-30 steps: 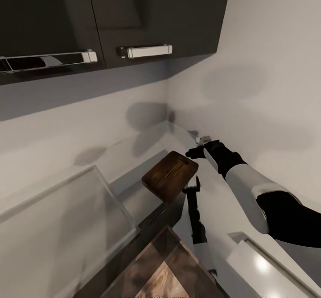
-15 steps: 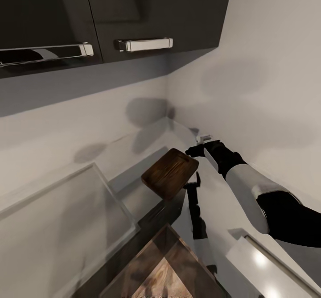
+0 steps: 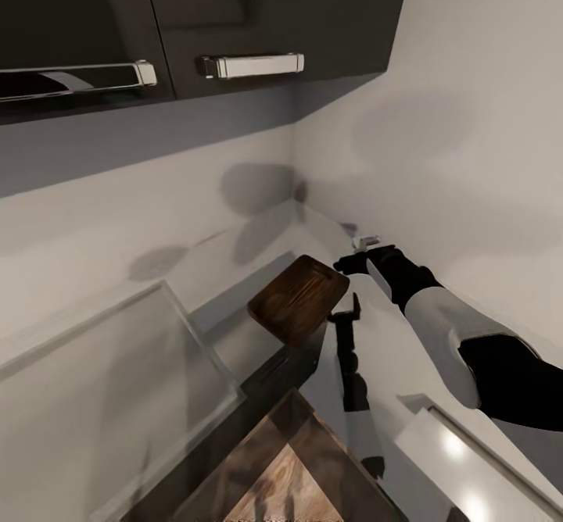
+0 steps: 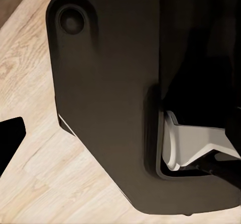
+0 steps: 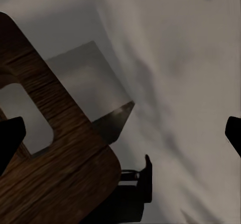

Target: In the kitchen, take the Vidalia onion out of the sink, dice it on the chopping board with the paring knife, put the diced onion into the bowl on the countertop, then place both the paring knife and the chopping board into the sink.

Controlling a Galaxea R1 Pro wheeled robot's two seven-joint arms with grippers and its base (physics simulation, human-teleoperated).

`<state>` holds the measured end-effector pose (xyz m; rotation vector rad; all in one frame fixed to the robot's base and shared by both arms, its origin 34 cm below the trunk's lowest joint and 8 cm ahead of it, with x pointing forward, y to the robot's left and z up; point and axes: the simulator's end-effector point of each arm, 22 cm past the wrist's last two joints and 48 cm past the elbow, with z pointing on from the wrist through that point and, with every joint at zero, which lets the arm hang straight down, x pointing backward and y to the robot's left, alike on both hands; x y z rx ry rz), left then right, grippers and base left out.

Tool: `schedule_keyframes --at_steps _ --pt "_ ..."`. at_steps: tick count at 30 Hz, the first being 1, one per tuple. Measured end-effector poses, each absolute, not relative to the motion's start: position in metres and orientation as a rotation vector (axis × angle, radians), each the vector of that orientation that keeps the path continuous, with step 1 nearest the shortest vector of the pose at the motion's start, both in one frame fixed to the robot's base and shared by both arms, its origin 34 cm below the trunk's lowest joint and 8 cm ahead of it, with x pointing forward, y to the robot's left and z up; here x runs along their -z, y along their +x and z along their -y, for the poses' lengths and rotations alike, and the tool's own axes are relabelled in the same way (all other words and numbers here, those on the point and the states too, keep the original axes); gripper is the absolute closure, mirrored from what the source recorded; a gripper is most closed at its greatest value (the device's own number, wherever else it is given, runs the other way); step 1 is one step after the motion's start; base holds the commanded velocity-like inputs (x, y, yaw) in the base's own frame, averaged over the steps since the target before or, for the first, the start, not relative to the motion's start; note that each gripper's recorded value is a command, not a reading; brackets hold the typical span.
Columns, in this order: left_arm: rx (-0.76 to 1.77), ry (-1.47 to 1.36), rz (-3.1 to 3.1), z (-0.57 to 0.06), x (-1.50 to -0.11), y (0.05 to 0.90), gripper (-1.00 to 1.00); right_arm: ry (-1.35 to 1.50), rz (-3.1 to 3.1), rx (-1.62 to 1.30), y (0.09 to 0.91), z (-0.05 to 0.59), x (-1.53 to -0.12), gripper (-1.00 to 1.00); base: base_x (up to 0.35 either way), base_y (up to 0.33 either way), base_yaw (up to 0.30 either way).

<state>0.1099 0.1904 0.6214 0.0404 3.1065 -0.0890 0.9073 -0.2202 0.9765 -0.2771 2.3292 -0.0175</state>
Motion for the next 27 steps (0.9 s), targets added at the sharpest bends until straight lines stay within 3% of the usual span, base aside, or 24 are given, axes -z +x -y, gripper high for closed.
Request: schedule_keyframes --at_steps 27 --pt "0.091 0.039 -3.15 -0.19 -0.622 0.093 -1.0 -0.275 -2.315 0.002 0.918 0.213 -0.965 -1.0 0.0 0.0 0.0"
